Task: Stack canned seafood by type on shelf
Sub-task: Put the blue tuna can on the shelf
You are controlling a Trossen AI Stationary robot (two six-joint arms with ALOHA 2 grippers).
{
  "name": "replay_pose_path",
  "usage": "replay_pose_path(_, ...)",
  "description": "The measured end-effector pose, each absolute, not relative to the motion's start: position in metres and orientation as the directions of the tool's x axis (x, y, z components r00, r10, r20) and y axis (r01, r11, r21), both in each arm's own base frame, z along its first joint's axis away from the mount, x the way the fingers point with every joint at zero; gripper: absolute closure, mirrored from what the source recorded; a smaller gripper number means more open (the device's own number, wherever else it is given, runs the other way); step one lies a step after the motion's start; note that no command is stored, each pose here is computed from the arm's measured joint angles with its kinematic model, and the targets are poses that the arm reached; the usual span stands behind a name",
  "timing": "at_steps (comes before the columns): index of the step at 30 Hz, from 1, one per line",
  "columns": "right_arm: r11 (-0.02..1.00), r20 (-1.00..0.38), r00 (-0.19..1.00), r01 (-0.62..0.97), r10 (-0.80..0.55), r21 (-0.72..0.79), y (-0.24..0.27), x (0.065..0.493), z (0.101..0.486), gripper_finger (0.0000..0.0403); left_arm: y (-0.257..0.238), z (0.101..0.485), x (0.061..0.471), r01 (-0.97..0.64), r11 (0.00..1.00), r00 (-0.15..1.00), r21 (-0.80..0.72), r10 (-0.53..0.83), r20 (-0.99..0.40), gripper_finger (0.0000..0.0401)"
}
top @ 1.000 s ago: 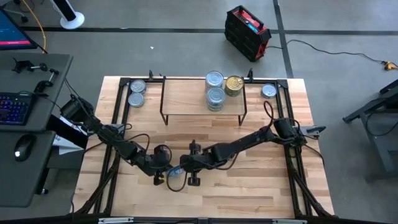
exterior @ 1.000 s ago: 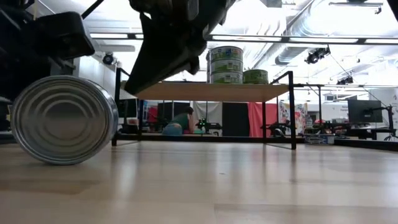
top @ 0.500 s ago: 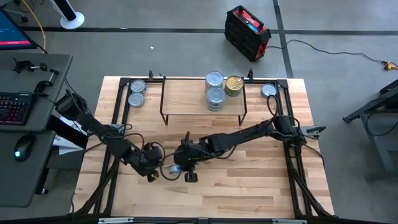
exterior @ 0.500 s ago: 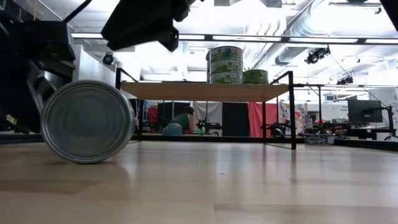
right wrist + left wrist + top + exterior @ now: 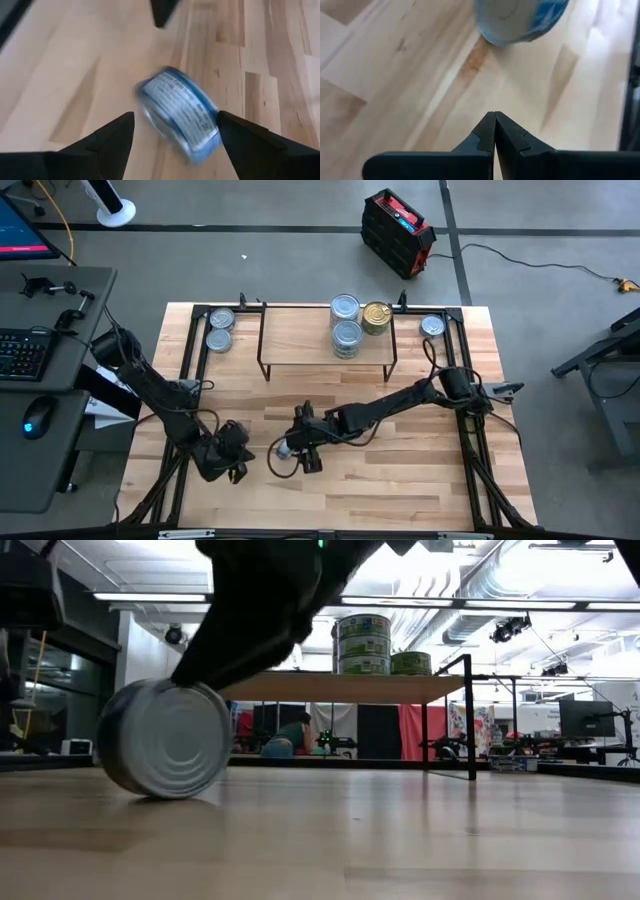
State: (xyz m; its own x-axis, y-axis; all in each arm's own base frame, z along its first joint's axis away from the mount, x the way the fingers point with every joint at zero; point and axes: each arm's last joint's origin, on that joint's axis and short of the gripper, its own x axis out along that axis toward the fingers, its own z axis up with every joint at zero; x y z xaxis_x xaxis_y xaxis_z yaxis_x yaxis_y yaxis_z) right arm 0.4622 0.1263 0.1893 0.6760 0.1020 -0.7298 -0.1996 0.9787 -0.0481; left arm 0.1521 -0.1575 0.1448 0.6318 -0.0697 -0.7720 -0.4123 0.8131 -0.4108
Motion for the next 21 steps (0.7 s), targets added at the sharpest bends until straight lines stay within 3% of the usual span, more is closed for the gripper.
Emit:
replay_pose_path(11,0.965,-0.713,0.688,-0.255,0.136,-0.062,0.129,0.461,0.182,0.0123,-0.166,0.149,0.148,-0.425,0.765,0.707,-0.483,-0.054,-0.706,0.0401)
replay_pose_path(21,0.832,-0.719,0.685,-0.464,0.12,-0.303,0.135,0.465,0.209,0.0123,-0.165,0.148,0.148,-0.42,0.779,0.701,-0.466,-0.048,-0.711,0.0401)
